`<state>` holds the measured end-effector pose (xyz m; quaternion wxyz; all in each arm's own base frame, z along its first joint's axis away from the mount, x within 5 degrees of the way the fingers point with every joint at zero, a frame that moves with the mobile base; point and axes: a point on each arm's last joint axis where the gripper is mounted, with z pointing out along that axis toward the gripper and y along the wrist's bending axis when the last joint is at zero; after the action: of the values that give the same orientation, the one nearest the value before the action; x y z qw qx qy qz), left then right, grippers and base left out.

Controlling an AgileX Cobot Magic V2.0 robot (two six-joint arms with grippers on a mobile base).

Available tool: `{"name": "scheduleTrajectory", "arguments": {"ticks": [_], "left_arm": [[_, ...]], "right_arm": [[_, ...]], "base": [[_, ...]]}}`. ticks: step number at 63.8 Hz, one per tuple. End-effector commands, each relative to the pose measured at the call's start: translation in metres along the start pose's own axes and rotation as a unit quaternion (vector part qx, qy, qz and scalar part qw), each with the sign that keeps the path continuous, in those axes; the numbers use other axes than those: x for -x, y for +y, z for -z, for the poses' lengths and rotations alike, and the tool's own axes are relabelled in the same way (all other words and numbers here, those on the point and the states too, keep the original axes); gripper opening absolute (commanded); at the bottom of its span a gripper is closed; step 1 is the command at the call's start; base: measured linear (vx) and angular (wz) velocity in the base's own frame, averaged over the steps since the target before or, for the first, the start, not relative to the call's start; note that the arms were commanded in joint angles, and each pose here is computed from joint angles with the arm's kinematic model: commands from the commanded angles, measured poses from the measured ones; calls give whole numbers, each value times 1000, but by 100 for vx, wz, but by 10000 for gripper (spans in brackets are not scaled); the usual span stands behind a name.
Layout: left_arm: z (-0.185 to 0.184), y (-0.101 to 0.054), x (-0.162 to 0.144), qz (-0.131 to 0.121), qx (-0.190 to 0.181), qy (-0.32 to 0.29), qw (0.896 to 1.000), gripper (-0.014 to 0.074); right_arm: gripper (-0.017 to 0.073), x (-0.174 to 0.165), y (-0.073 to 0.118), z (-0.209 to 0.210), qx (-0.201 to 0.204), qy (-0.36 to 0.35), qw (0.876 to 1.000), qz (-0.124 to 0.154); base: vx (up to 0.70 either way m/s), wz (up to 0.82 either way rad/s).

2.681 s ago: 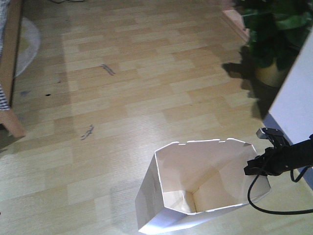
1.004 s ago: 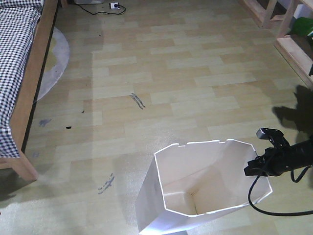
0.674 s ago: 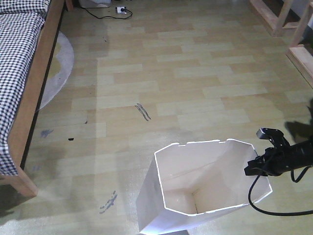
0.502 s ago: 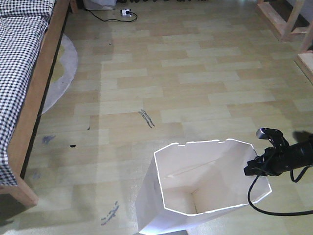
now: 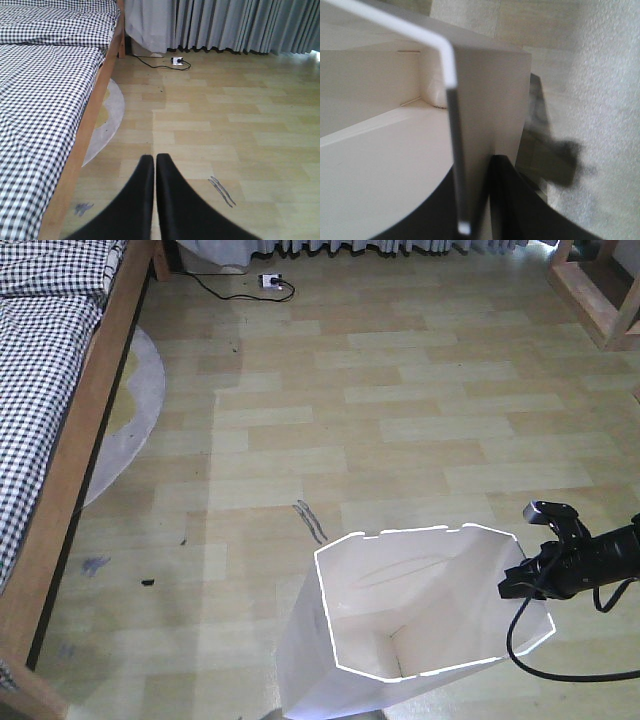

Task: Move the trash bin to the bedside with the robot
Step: 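Hold the bin with the right gripper while driving to the bedside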

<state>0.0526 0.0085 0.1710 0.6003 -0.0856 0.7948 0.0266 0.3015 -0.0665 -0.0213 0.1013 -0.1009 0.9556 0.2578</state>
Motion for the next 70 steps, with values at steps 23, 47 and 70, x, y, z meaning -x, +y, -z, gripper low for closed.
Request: {"name": "scheduleTrajectory", "arguments": {"ticks": [23, 47, 70], "left_arm": [[1, -1, 5, 3, -6, -38, 999, -6], [1, -1, 5, 3, -6, -38, 999, -6], [1, -1, 5, 3, -6, -38, 999, -6]], "right_arm": [[-5, 20, 24, 23, 93, -53, 994, -4], [-5, 20, 24, 23, 93, -53, 994, -4], [-5, 20, 24, 23, 93, -53, 994, -4]], "base": [[34, -1], [35, 5], [34, 11]]}}
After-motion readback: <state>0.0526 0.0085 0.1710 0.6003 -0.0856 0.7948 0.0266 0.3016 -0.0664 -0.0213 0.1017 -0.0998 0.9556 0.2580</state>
